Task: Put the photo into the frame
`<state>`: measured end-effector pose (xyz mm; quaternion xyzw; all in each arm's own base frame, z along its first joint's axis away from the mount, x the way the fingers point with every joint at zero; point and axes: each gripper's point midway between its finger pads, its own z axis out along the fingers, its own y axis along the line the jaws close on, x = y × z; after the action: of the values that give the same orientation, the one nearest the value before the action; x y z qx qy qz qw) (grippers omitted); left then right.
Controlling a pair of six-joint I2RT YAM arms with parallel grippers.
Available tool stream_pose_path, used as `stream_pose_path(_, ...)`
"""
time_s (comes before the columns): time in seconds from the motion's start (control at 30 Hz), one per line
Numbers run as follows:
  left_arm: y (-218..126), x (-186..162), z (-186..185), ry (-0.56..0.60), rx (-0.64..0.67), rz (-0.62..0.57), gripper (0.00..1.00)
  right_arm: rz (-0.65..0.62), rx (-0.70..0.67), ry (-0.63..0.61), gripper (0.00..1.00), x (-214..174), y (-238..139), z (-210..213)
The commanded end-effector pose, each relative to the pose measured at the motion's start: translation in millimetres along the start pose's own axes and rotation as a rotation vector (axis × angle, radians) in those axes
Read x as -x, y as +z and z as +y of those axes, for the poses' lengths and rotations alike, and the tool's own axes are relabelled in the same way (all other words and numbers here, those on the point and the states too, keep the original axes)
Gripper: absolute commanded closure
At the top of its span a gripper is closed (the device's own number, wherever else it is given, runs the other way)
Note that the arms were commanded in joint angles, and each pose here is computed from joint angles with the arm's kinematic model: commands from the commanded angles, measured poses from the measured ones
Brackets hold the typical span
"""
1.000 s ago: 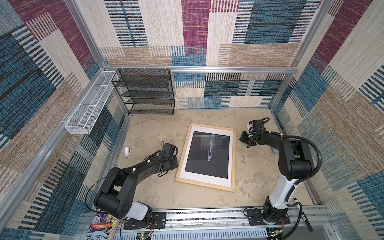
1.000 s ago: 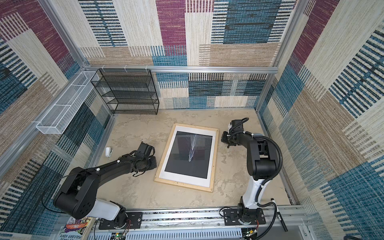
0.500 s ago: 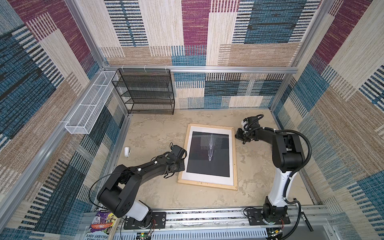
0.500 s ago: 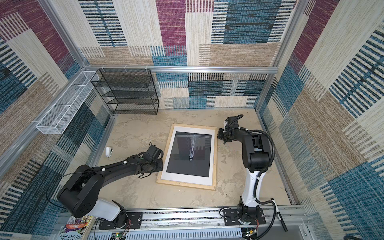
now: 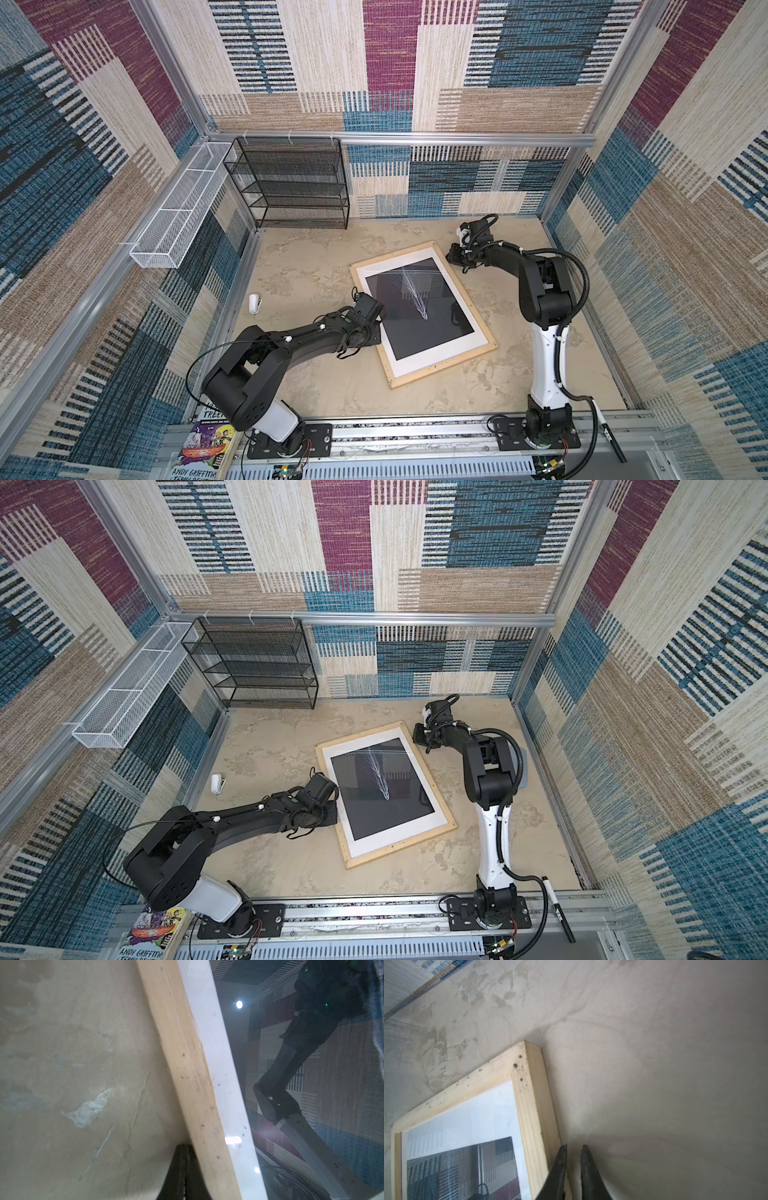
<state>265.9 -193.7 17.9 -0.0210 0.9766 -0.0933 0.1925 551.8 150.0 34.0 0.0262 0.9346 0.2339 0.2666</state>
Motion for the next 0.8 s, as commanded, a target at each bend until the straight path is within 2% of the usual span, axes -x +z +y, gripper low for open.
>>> stream_pose_path(0.0, 2.8, -36.1, 14.3, -0.009, 0.046, 0.148, 0.92, 0.088, 0.014, 0.000, 0.83, -18.8, 9.6, 8.9)
stream_pose_path(0.1, 1.5, -35.6, 15.2, -0.007, 0.052, 0.147, 0.92, 0.087, 0.016, -0.009, 0.82, -16.3, 11.5, 12.9)
stream_pose_path(0.23, -10.3, -27.2, 26.5, 0.000, 0.126, 0.120, 0.91, 0.054, -0.017, -0.034, 0.83, -6.1, 0.5, 12.9)
stream_pose_path(0.47, -47.6, 10.9, 32.3, 0.029, 0.194, 0.011, 0.84, -0.032, -0.057, -0.082, 0.83, 17.9, -41.8, 21.6)
stream_pose_path(0.6, -59.0, 38.9, 38.2, 0.025, 0.209, -0.049, 0.81, -0.062, -0.075, -0.098, 0.83, 16.5, -63.5, 23.9)
stream_pose_path(0.77, -56.1, 55.4, 47.6, 0.011, 0.215, -0.032, 0.84, -0.049, -0.105, -0.092, 0.83, 2.3, -70.9, 4.9)
